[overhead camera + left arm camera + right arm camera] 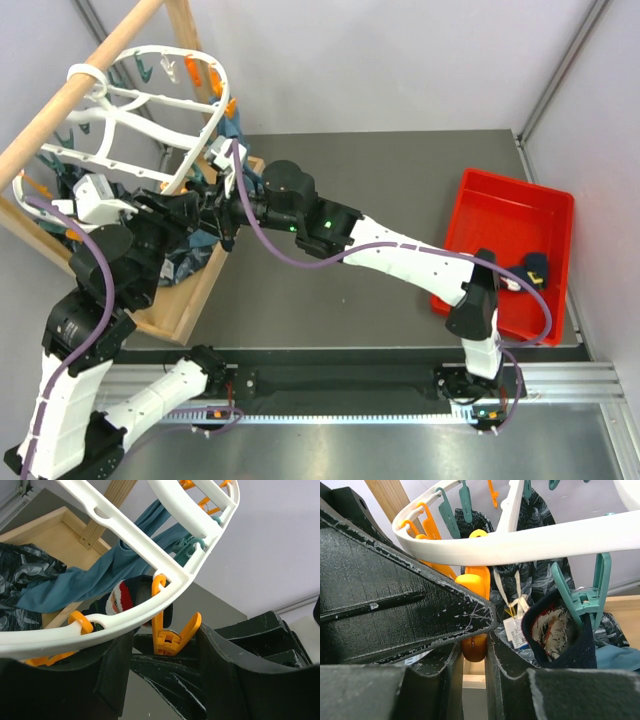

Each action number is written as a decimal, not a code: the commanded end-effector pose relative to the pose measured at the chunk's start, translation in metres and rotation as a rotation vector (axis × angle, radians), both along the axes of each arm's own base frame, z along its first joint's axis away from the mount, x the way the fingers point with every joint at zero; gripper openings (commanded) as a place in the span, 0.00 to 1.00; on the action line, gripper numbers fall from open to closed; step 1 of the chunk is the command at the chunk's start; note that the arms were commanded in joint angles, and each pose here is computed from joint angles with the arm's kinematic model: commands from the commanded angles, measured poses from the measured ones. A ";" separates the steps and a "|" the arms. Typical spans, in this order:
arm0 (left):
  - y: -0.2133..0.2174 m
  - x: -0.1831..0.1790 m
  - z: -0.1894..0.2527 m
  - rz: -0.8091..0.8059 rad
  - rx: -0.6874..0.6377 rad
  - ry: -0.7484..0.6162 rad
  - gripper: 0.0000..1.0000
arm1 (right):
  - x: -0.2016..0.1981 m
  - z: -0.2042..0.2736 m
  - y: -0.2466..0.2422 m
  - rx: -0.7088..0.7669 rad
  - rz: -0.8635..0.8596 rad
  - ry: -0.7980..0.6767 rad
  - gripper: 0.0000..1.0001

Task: Clip the socks to the hanger
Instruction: Open the clamp at the hanger.

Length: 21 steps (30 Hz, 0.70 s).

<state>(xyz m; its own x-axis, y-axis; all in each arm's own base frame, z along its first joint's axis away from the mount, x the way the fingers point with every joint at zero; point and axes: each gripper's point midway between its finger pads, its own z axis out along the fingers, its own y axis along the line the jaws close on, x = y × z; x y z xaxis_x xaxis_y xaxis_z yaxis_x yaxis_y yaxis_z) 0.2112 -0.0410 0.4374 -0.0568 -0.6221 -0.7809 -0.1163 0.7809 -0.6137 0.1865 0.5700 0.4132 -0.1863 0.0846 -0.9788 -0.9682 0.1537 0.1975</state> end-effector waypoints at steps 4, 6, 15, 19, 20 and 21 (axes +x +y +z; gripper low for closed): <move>0.012 0.004 0.019 0.062 0.011 -0.122 0.55 | -0.022 0.059 -0.020 0.107 0.047 -0.034 0.00; 0.013 0.004 0.021 0.064 0.008 -0.137 0.53 | -0.022 0.058 -0.020 0.106 0.047 -0.035 0.00; 0.009 0.004 0.024 0.037 0.023 -0.153 0.00 | -0.024 0.057 -0.018 0.099 0.055 -0.029 0.00; 0.013 0.003 0.023 0.057 0.021 -0.134 0.00 | -0.021 0.046 -0.022 0.039 0.030 -0.030 0.46; 0.013 0.002 0.022 0.055 0.026 -0.122 0.00 | -0.016 0.041 -0.025 0.017 -0.002 -0.041 0.56; 0.013 0.002 0.022 0.053 0.029 -0.121 0.00 | -0.014 0.046 -0.033 0.013 -0.023 -0.051 0.64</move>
